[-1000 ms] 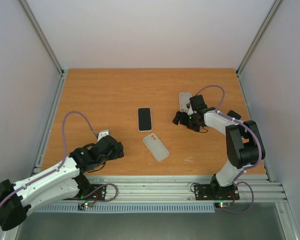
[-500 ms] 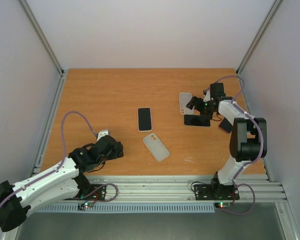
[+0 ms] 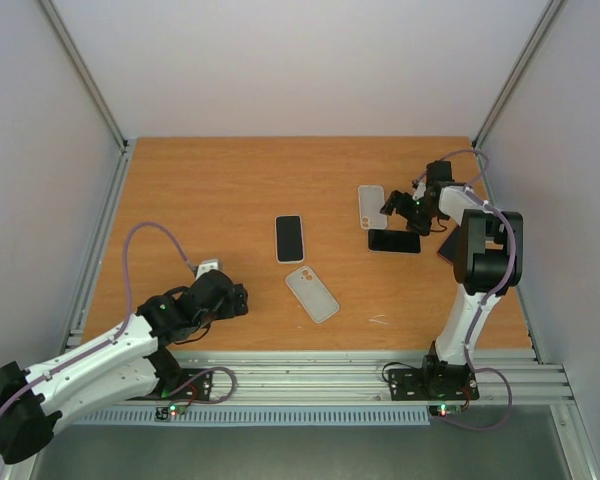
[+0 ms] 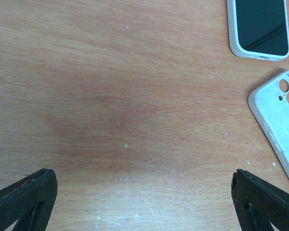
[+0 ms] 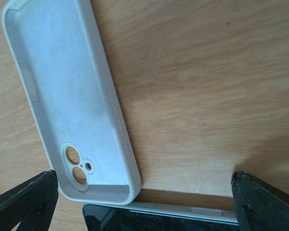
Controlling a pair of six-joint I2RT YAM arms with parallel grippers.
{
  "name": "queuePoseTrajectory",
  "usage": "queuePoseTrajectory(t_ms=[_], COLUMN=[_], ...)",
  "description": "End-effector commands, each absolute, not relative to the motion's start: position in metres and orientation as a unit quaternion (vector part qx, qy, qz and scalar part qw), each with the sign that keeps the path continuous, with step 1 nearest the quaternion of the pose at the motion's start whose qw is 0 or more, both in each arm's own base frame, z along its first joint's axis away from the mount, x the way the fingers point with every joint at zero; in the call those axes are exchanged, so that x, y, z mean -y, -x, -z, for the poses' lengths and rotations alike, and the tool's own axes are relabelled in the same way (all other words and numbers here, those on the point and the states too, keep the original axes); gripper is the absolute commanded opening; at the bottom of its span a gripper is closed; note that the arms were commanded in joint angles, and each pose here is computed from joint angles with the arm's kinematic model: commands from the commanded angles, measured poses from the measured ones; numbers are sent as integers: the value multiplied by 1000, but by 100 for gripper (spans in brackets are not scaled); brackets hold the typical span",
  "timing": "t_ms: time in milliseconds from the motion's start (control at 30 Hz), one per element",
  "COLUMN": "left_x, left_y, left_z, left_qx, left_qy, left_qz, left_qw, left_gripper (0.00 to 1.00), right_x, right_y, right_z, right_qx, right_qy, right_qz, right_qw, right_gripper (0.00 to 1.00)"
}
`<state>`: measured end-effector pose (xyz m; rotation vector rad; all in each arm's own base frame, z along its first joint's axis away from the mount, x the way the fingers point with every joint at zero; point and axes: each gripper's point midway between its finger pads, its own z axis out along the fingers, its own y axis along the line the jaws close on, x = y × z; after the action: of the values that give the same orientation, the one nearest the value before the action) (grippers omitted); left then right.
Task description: Put the phone into the phone case
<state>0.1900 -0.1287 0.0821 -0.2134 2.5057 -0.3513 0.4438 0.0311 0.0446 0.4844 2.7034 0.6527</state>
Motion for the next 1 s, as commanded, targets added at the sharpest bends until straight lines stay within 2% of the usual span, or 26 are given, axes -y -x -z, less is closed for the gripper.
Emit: queuePoseTrajectory(t_ms=[0,633,967], left_x=[137,150,153], left_y=[-196,-188,-184], left_z=[-90,-89,-90], left_qx=[-936,-936,-934], left_qy=[76,69,72], left_qz=[153,196,209], left_qw=[308,286,279], left_gripper=[99,99,99], right_x=[-32,-51,-109], right_y=[-442,-356,-304], right_z=[-33,-24,-18], right_qx=[-952,-950,-972], right_qy=[-155,-170,-70], right_qz=[-227,-247,-218], right_qw=[132,83,47], right_gripper=[99,98,99])
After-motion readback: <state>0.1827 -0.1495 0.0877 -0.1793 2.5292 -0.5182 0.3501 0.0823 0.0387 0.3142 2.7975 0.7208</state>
